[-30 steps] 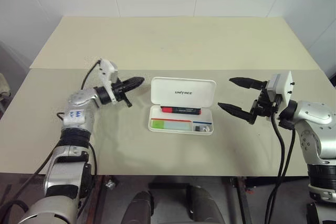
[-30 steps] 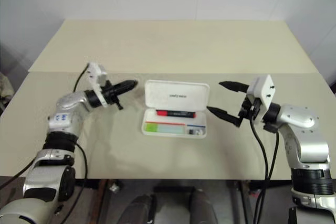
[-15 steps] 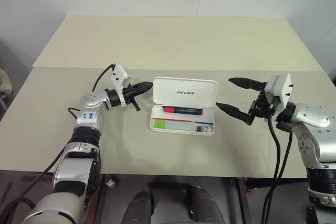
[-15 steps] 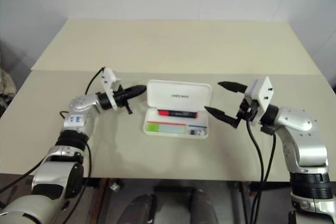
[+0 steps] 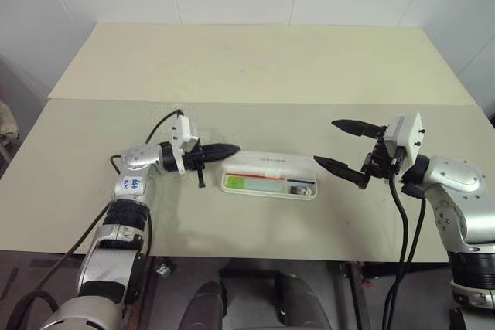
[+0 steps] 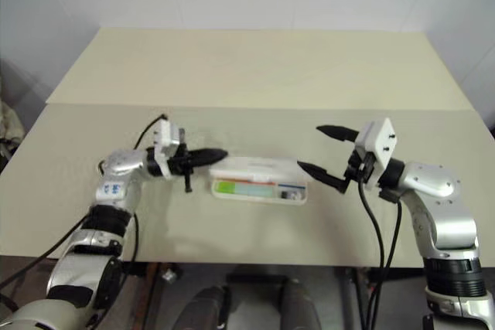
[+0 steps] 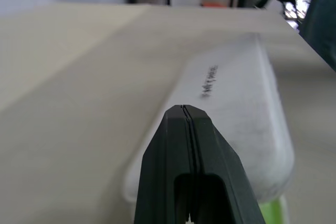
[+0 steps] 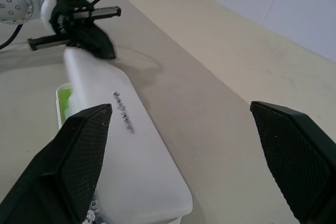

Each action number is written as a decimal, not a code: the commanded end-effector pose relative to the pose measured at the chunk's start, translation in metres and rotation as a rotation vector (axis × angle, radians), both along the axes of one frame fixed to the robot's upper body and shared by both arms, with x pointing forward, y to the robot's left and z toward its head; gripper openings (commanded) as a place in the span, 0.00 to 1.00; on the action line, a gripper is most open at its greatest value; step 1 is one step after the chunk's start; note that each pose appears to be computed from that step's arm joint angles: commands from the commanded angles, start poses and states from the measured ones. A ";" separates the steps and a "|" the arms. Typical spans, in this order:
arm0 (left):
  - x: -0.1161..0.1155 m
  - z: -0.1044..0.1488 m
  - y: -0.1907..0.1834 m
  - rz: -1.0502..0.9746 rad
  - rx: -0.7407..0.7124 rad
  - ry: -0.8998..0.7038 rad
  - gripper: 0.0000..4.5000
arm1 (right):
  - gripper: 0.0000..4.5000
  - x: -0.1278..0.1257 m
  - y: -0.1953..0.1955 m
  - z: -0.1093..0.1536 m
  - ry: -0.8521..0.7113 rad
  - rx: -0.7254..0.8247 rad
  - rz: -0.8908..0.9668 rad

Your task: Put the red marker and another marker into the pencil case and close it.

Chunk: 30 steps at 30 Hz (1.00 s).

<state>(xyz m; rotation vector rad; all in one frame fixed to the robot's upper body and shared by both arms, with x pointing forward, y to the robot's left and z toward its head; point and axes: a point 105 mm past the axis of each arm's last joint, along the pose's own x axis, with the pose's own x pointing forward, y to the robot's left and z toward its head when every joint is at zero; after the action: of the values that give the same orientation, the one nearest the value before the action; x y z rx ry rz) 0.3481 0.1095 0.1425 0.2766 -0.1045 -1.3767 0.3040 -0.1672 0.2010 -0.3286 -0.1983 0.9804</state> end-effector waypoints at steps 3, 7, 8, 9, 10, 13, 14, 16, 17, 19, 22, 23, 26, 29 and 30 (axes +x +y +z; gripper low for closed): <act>-0.009 -0.020 -0.007 -0.039 0.241 -0.033 0.01 | 1.00 -0.006 0.008 0.005 -0.026 0.011 0.021; -0.017 -0.027 -0.023 -0.064 0.268 0.012 0.01 | 1.00 -0.007 0.011 0.003 -0.023 0.019 0.021; -0.021 -0.029 -0.026 -0.080 0.278 0.019 0.01 | 1.00 -0.007 0.012 0.003 -0.022 0.020 0.021; -0.023 -0.031 -0.028 -0.079 0.290 0.032 0.01 | 1.00 -0.007 0.012 0.003 -0.022 0.023 0.020; -0.026 -0.032 -0.031 -0.089 0.298 0.044 0.01 | 1.00 -0.008 0.013 0.002 -0.021 0.026 0.019; -0.031 -0.033 -0.036 -0.087 0.327 0.076 0.01 | 1.00 -0.009 0.013 0.000 -0.018 0.033 0.013; -0.032 -0.034 -0.037 -0.085 0.342 0.096 0.01 | 1.00 -0.010 0.014 -0.001 -0.018 0.036 0.011; -0.034 -0.034 -0.037 -0.083 0.373 0.113 0.01 | 1.00 -0.010 0.014 -0.002 -0.019 0.043 0.006; -0.033 -0.033 -0.036 -0.076 0.379 0.118 0.01 | 1.00 -0.010 0.015 -0.002 -0.019 0.045 0.004; -0.031 -0.028 -0.037 -0.057 0.364 0.116 0.01 | 1.00 -0.010 0.016 -0.003 -0.021 0.049 0.003; -0.026 -0.013 -0.038 -0.025 0.288 0.113 0.01 | 1.00 -0.009 0.017 -0.003 -0.024 0.053 0.005; -0.025 -0.004 -0.038 -0.011 0.226 0.120 0.01 | 1.00 -0.009 0.017 -0.003 -0.025 0.054 0.007; -0.028 0.026 -0.038 -0.027 0.066 0.106 0.01 | 1.00 -0.008 0.017 -0.002 -0.027 0.049 0.020; -0.037 0.056 -0.027 -0.069 -0.060 0.054 0.01 | 1.00 -0.005 0.017 0.000 -0.020 0.039 0.045; -0.039 0.066 -0.020 -0.077 -0.094 0.042 0.01 | 1.00 -0.004 0.017 0.000 -0.013 0.035 0.057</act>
<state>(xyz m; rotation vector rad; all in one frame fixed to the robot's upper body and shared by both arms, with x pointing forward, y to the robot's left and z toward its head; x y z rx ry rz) 0.3167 0.0818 0.1850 0.1840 -0.0498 -1.4294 0.3019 -0.1512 0.1921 -0.2809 -0.2034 1.0032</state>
